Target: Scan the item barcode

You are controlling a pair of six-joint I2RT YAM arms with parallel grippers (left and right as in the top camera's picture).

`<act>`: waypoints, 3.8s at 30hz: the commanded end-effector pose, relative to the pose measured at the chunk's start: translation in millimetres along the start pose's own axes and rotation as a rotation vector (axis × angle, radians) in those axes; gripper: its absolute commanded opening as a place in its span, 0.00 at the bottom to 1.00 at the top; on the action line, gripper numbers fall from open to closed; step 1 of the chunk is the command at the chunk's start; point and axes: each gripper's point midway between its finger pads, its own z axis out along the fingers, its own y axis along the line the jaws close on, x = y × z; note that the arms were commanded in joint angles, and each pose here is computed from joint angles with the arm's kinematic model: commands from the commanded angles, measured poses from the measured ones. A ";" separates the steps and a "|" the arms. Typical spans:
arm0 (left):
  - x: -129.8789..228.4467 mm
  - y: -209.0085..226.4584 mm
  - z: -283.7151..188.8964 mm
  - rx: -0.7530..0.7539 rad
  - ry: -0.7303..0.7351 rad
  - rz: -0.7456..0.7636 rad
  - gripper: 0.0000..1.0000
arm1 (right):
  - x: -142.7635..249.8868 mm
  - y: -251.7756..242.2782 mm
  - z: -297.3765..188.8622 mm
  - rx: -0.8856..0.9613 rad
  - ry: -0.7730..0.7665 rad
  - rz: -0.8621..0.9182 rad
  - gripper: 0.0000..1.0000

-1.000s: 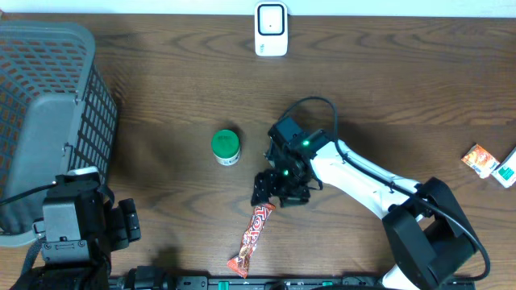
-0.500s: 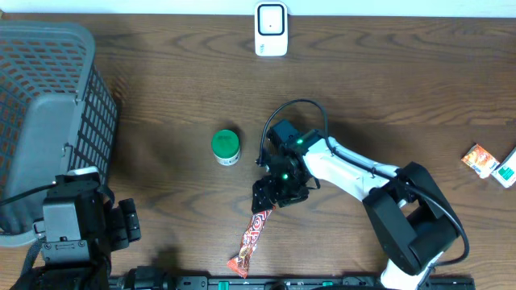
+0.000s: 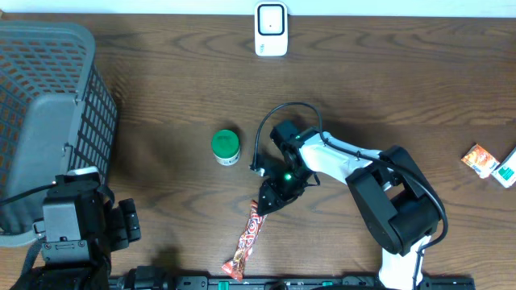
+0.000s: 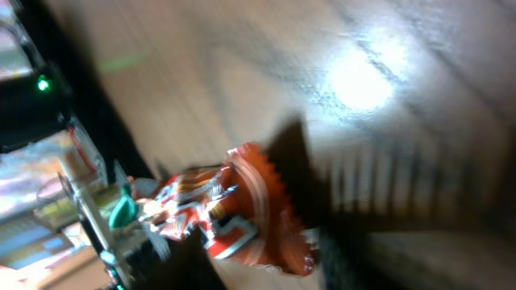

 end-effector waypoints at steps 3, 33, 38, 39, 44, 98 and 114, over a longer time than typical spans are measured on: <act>0.2 1.1 -1.6 -0.004 -0.005 0.001 0.98 | 4.8 -16.9 3.3 0.050 0.019 -0.008 0.01; 0.2 1.1 -1.6 -0.004 -0.005 0.001 0.98 | 15.4 -1.6 21.6 0.158 0.075 0.030 0.99; 0.2 1.1 -1.6 -0.004 -0.005 0.001 0.98 | 23.4 -9.6 27.2 0.240 0.099 0.053 0.82; 0.2 1.1 -1.6 -0.004 -0.005 0.001 0.98 | 25.1 -9.4 28.7 0.241 0.104 0.051 0.76; 0.2 1.1 -1.6 -0.004 -0.005 0.001 0.98 | 28.3 -15.1 30.8 0.265 0.113 0.069 0.15; 0.2 1.1 -1.6 -0.004 -0.005 0.001 0.98 | -12.1 22.3 -261.0 2.071 -0.697 -0.071 0.01; -0.7 -2.4 -2.1 0.010 -0.012 0.020 0.98 | -15.5 18.9 -122.2 1.899 -0.400 -0.331 0.04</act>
